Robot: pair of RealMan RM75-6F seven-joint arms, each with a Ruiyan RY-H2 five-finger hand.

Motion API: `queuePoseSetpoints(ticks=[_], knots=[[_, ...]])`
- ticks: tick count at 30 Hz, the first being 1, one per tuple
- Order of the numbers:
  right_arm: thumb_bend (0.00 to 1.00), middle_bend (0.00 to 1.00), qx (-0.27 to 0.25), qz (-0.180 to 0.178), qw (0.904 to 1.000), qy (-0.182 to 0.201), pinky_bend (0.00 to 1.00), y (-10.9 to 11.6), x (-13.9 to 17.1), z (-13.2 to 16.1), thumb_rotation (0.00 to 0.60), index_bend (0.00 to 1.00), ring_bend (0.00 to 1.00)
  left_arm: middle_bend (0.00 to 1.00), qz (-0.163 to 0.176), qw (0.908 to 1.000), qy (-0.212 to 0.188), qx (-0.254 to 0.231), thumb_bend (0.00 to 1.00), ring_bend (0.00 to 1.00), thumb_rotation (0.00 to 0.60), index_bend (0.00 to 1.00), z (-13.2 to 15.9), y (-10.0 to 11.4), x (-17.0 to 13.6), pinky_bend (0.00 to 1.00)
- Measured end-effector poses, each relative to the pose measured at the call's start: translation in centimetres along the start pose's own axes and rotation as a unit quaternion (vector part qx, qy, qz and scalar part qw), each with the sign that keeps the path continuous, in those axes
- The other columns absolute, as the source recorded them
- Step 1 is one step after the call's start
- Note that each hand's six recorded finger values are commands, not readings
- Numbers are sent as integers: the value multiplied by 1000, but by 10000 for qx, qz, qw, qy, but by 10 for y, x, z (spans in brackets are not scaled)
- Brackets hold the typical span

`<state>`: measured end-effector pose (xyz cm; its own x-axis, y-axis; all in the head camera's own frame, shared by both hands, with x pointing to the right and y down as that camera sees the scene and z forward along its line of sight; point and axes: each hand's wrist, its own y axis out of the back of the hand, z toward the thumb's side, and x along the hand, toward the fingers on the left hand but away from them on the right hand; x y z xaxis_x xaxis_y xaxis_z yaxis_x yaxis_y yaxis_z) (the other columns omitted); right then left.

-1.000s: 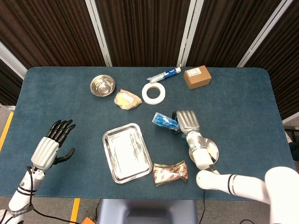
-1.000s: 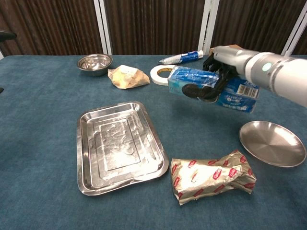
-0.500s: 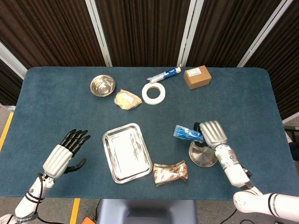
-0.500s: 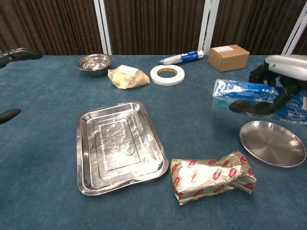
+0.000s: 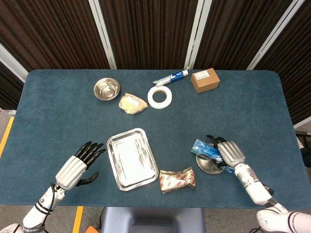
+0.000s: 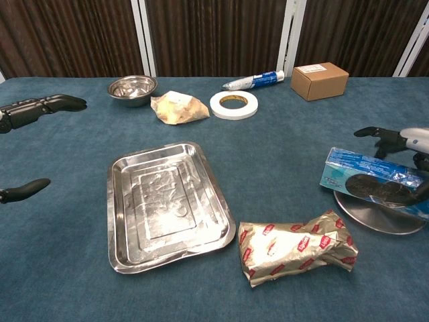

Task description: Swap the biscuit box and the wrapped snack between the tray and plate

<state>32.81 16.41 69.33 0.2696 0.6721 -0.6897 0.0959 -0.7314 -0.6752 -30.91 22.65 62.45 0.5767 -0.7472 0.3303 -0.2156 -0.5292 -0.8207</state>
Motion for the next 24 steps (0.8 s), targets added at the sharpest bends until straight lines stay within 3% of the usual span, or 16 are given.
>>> queuePoseSetpoints(ticks=[7, 13, 21, 24], knots=[[191, 6, -238, -459, 9986, 114, 104, 40, 36, -12, 600, 0, 0, 0, -116, 9998, -65, -159, 384, 0, 600, 0, 10, -2, 0, 0], [188, 0, -383, -831, 9957, 107, 77, 64, 73, -25, 600, 0, 0, 0, -239, 9987, -185, -402, 383, 0, 600, 0, 27, -5, -3, 0], [187, 0, -638, -1552, 9858, 18, 62, 75, 133, -36, 600, 0, 0, 0, -727, 9856, -578, -1414, 379, 0, 600, 0, 89, -23, 8, 1], [187, 0, -666, -1527, 9860, -8, 56, 74, 145, -39, 600, 0, 0, 0, -987, 9806, -754, -1514, 379, 0, 600, 0, 113, -43, 23, 1]])
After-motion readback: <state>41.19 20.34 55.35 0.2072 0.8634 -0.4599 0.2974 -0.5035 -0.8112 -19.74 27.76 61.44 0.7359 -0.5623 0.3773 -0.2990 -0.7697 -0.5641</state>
